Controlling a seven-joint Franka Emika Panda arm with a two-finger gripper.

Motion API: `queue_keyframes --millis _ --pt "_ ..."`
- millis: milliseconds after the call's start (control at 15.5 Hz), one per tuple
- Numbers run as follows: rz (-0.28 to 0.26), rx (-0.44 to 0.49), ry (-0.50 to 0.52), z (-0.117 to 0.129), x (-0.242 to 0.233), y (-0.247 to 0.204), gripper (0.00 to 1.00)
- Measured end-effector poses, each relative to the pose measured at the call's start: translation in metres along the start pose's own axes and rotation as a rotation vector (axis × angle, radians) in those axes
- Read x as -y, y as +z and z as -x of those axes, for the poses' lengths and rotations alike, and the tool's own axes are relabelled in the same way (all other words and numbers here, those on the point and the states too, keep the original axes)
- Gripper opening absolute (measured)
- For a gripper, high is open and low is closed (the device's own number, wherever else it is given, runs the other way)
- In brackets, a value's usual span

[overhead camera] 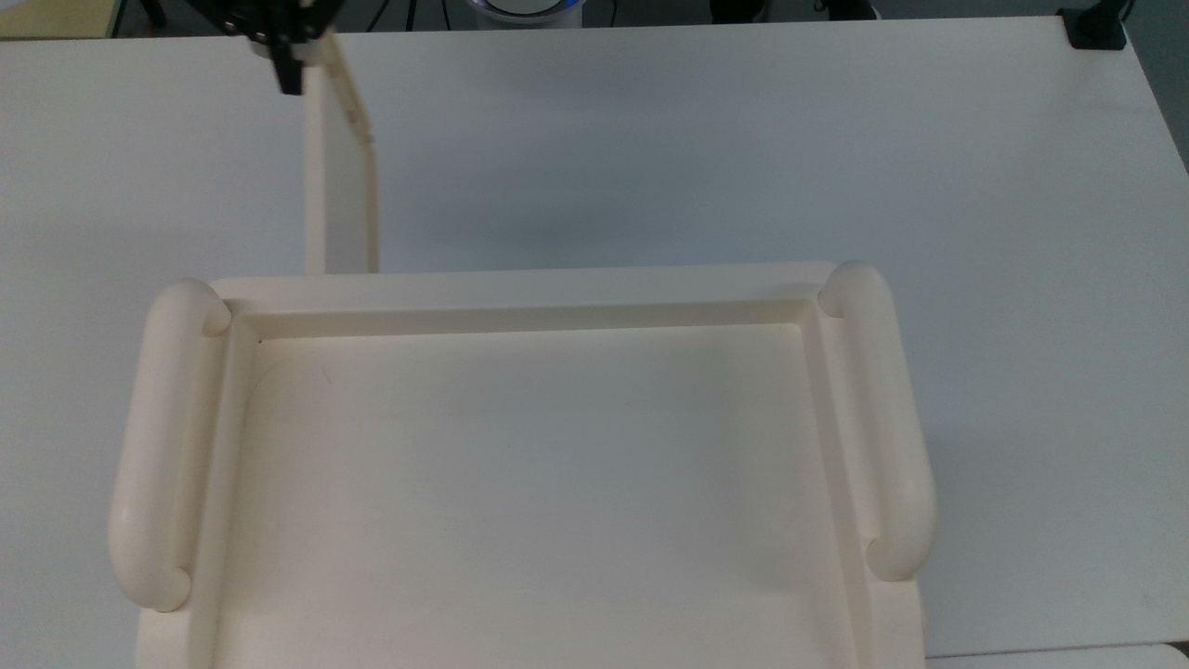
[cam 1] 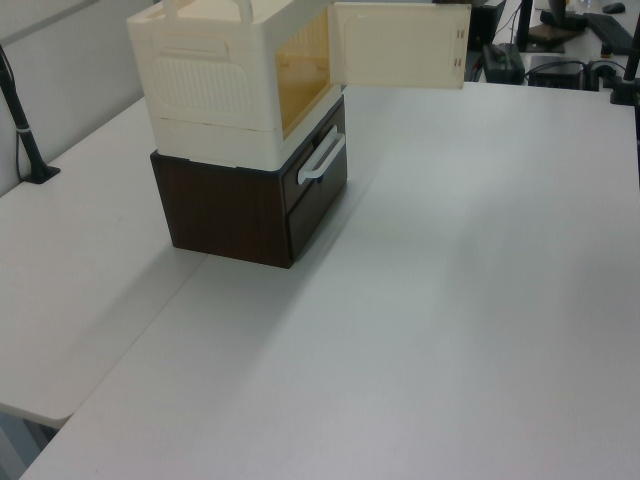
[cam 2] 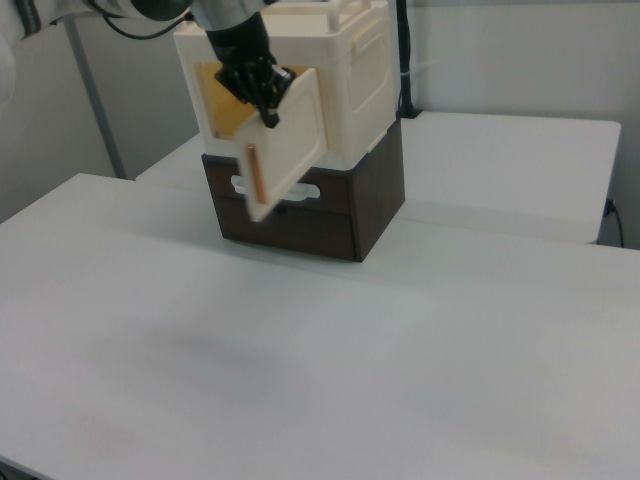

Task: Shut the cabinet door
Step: 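Push the cream door with the gripper, swinging it toward the cabinet front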

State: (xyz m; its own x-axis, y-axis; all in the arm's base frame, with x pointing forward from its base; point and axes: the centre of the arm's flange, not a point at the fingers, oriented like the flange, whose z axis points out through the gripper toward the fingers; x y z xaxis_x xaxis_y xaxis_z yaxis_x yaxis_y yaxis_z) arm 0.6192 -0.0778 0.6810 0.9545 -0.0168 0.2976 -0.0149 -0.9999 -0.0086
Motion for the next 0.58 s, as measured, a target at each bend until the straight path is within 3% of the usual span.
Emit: queue_keyframes --millis 258,581 --pt "-0.046 -0.114 0.077 -0.021 0.052 0.006 0.01" --pt "-0.075 -0.232 0.072 -0.042 0.091 0.036 0.01"
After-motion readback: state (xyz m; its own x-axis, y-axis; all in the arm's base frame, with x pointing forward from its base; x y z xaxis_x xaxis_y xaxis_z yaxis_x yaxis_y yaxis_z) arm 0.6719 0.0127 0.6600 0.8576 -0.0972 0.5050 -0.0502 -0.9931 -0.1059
